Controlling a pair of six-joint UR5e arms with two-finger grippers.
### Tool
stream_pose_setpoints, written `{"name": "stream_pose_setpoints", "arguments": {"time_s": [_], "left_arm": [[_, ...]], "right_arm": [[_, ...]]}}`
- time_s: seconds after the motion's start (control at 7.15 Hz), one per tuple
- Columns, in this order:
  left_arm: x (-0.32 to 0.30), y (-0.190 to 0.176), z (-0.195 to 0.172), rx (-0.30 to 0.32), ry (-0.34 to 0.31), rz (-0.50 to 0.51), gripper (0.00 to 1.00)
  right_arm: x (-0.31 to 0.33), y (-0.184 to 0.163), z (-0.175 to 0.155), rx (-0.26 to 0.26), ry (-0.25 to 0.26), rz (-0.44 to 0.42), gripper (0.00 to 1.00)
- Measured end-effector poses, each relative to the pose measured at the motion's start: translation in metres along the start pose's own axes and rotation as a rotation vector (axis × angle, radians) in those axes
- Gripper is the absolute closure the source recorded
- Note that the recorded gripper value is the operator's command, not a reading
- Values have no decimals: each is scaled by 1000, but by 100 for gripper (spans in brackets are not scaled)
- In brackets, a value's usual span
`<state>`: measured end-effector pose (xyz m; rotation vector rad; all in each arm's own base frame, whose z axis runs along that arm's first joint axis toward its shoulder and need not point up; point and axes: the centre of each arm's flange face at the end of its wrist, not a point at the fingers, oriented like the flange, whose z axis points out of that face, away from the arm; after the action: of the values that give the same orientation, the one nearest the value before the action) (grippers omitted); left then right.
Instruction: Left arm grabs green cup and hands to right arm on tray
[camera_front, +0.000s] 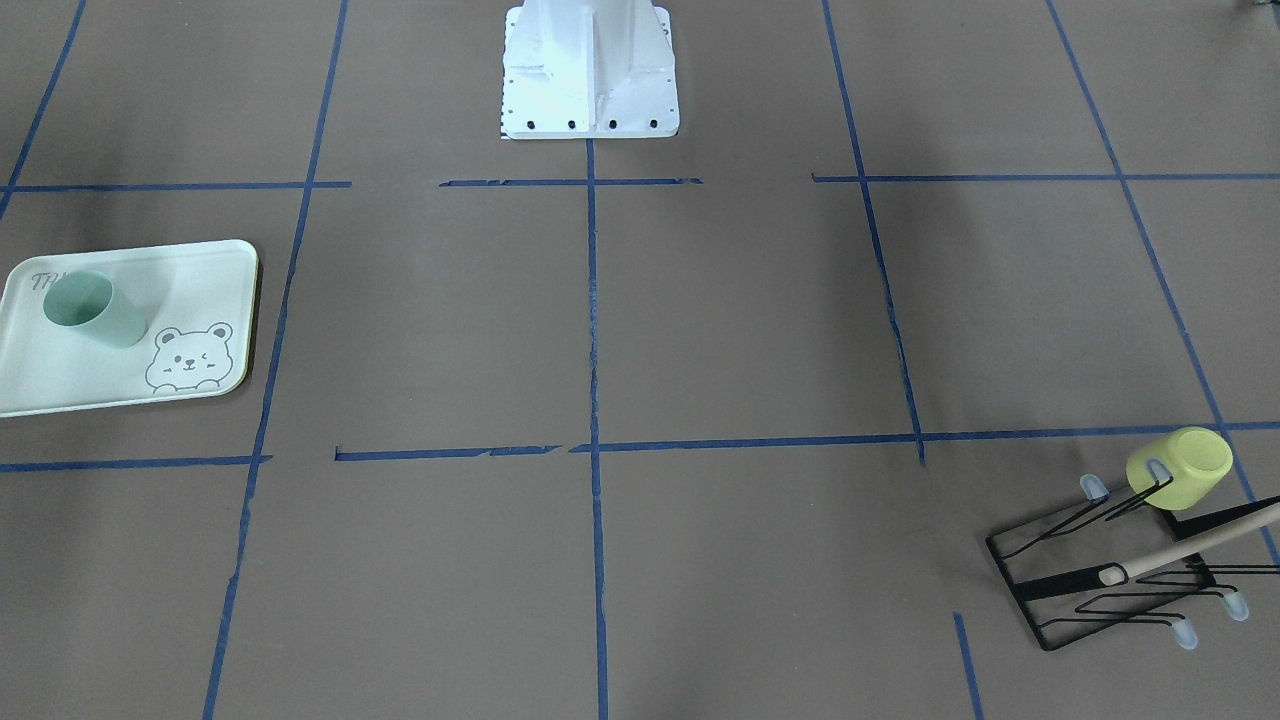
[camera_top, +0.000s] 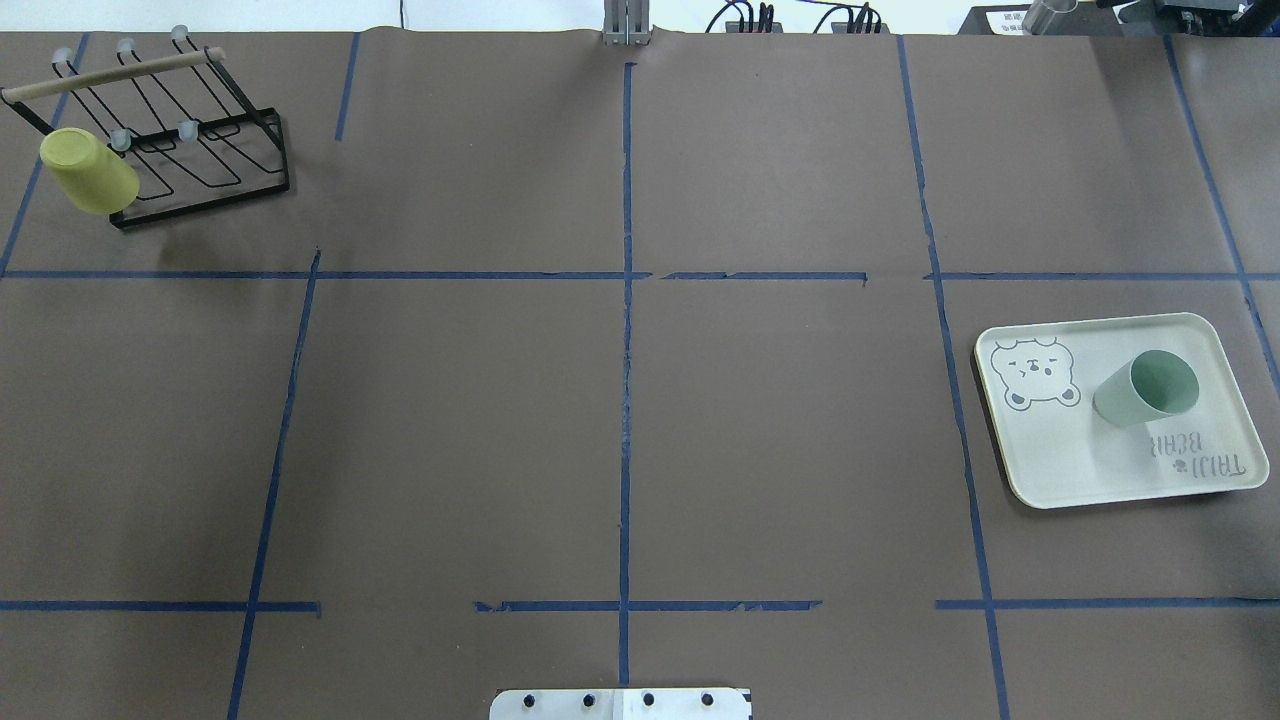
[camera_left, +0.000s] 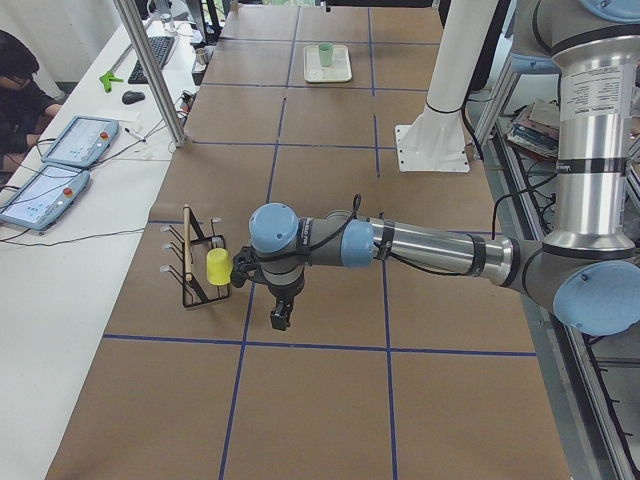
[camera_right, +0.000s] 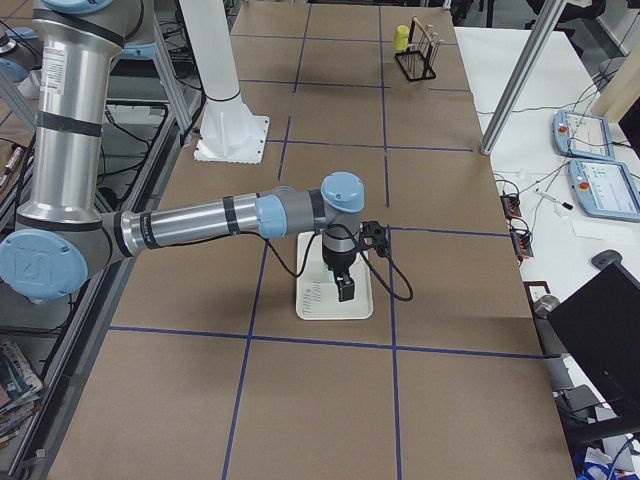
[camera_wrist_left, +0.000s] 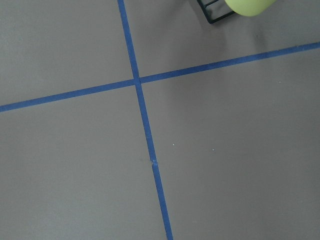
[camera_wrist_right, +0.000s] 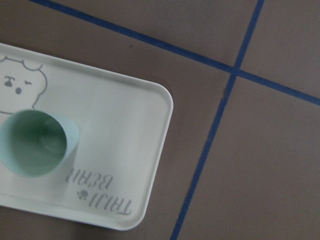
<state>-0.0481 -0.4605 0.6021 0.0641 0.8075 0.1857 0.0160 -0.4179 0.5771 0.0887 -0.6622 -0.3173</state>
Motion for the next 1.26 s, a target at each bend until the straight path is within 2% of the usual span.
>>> {"name": "stream_pose_setpoints", "arguments": {"time_s": [0.28, 0.42, 0.98, 1.26], "left_arm": [[-8, 6, 8, -17, 3, -19, 0], [-12, 11, 13, -26, 3, -27, 0], [-27, 42, 30, -67, -4, -77, 0], [-31, 51, 31, -79, -37, -81, 0]], "right_arm": [[30, 39, 14, -74, -34, 32, 0], [35, 47, 21, -85, -63, 49, 0], [40, 51, 20, -76, -87, 68, 0], [40, 50, 20, -74, -89, 68, 0]]}}
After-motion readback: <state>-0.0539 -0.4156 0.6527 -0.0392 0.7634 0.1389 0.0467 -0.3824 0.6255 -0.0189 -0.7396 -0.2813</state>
